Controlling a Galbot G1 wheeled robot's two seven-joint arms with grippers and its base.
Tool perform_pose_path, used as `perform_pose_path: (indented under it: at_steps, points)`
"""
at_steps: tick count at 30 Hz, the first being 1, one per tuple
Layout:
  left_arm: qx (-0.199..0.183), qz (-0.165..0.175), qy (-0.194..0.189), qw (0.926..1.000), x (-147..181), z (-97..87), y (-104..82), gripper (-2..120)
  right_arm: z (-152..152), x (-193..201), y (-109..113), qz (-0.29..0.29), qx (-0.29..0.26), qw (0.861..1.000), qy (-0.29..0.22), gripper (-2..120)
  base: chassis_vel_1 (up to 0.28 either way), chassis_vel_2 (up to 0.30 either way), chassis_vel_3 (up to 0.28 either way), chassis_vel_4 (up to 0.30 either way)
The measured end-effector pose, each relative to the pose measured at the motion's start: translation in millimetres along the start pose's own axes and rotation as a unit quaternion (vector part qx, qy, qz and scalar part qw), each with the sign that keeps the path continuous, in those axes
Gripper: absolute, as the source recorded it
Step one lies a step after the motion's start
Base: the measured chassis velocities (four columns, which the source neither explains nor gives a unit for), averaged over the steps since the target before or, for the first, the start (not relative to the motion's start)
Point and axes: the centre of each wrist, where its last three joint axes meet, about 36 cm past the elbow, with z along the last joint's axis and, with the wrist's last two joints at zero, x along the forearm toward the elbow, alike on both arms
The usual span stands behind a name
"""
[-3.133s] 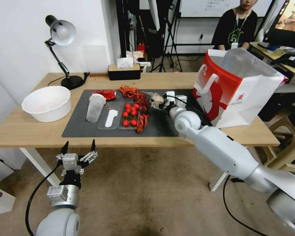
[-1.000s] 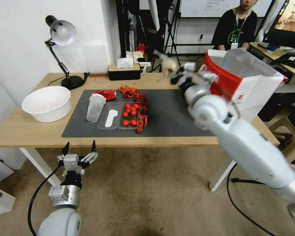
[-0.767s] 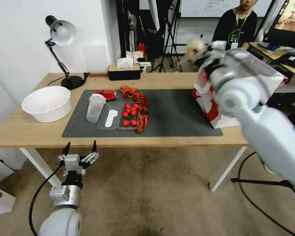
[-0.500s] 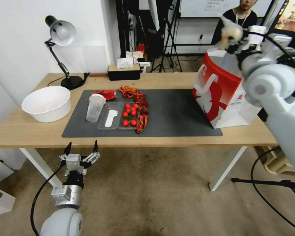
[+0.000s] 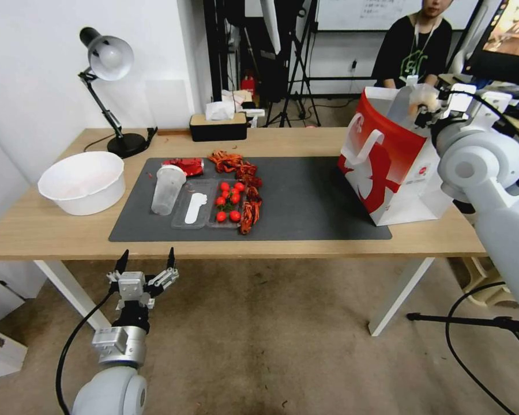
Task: Pick up the trash from the table and place it into the takeout bag.
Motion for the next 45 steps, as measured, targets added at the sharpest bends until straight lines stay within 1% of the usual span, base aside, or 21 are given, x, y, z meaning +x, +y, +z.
perform_pose_path:
  at_steps: [4,5,9,10,14,16,18,21,23,25,26,28,29,33,34,35,36,38,39,41,45]
  points:
    - [-0.001,0.0,0.0,1.0,1.1,-0.8,0.4,100,-1.5,0.1,-2.6,0.002,-0.005,1.0,0.002,51,0.0,0.0,0.0,0.0]
    - [-0.001,0.0,0.0,1.0,1.1,-0.8,0.4,100,-1.5,0.1,-2.6,0.002,-0.005,1.0,0.002,51,0.0,0.0,0.0,0.0]
    - [-0.001,0.0,-0.001,1.0,1.7,-2.0,0.3,100,-5.5,2.8,-6.0,0.004,-0.008,1.0,0.001,71,0.0,0.0,0.0,0.0]
    - [-0.001,0.0,-0.001,1.0,1.7,-2.0,0.3,100,-5.5,2.8,-6.0,0.004,-0.008,1.0,0.001,71,0.0,0.0,0.0,0.0]
    - [-0.002,0.001,-0.003,1.0,2.0,-3.3,-0.2,100,-9.8,5.7,-9.7,0.007,-0.009,1.0,0.0,84,0.0,0.0,0.0,0.0]
    - [-0.002,0.002,-0.004,1.0,2.7,-4.0,-0.3,100,-13.6,7.0,-12.9,0.009,-0.011,1.0,-0.004,96,0.0,0.0,0.0,0.0]
    - [-0.002,0.002,-0.004,1.0,2.9,-4.1,-0.3,100,-14.9,7.3,-13.6,0.007,-0.013,1.0,-0.007,96,0.0,0.0,0.0,0.0]
    - [-0.003,0.002,-0.006,1.0,3.5,-5.7,-0.1,100,-25.8,15.9,-15.4,-0.042,-0.053,0.995,-0.07,100,0.0,0.0,0.0,0.0]
    - [-0.003,0.002,-0.006,1.0,3.6,-6.0,-0.1,100,-27.2,17.8,-15.8,-0.056,-0.061,0.993,-0.083,100,0.0,0.0,0.0,0.0]
    - [-0.003,0.002,-0.006,1.0,3.8,-6.3,-0.1,100,-29.2,25.9,-16.7,-0.11,-0.085,0.982,-0.124,100,0.0,0.0,0.0,0.0]
    - [-0.003,0.002,-0.006,1.0,3.8,-6.3,-0.1,100,-29.2,25.9,-16.7,-0.11,-0.085,0.982,-0.124,100,0.0,0.0,0.0,0.0]
    - [-0.003,0.002,-0.006,1.0,4.0,-6.4,-0.2,100,-24.9,35.9,-16.1,-0.17,-0.106,0.967,-0.158,100,0.0,0.0,0.0,0.0]
    - [-0.003,0.002,-0.006,1.0,4.0,-6.4,-0.2,100,-24.9,35.9,-16.1,-0.17,-0.106,0.967,-0.158,100,0.0,0.0,0.0,0.0]
    - [-0.004,0.003,-0.006,1.0,4.0,-6.5,0.3,100,9.7,64.8,-10.8,-0.302,-0.123,0.925,-0.197,100,0.0,0.0,0.0,0.0]
    - [-0.004,0.003,-0.006,1.0,4.0,-6.5,0.3,100,9.7,64.8,-10.8,-0.302,-0.123,0.925,-0.197,100,0.0,0.0,0.0,0.0]
    - [-0.003,0.003,-0.006,1.0,3.9,-6.5,0.1,100,27.3,80.7,-6.7,-0.345,-0.122,0.909,-0.201,100,0.0,0.0,0.0,0.0]
    - [-0.003,0.003,-0.006,1.0,3.7,-6.3,0.1,100,45.0,95.1,-3.1,-0.371,-0.111,0.9,-0.198,100,0.0,0.0,0.0,0.0]
    - [-0.003,0.003,-0.006,1.0,3.6,-6.2,0.1,100,51.9,101.0,-1.7,-0.378,-0.104,0.899,-0.197,100,0.0,0.0,0.0,0.0]
    - [-0.003,0.003,-0.006,1.0,3.3,-5.6,0.4,100,67.5,114.2,1.3,-0.39,-0.084,0.897,-0.191,100,0.0,0.0,0.0,0.0]
    - [-0.002,0.002,-0.006,1.0,2.7,-5.0,0.9,100,95.8,133.4,4.9,-0.387,-0.049,0.902,-0.186,100,0.0,0.0,0.0,0.0]
    - [-0.002,0.002,-0.005,1.0,2.2,-4.4,1.1,100,119.4,146.5,6.2,-0.375,-0.018,0.908,-0.185,100,0.0,0.0,0.0,0.0]
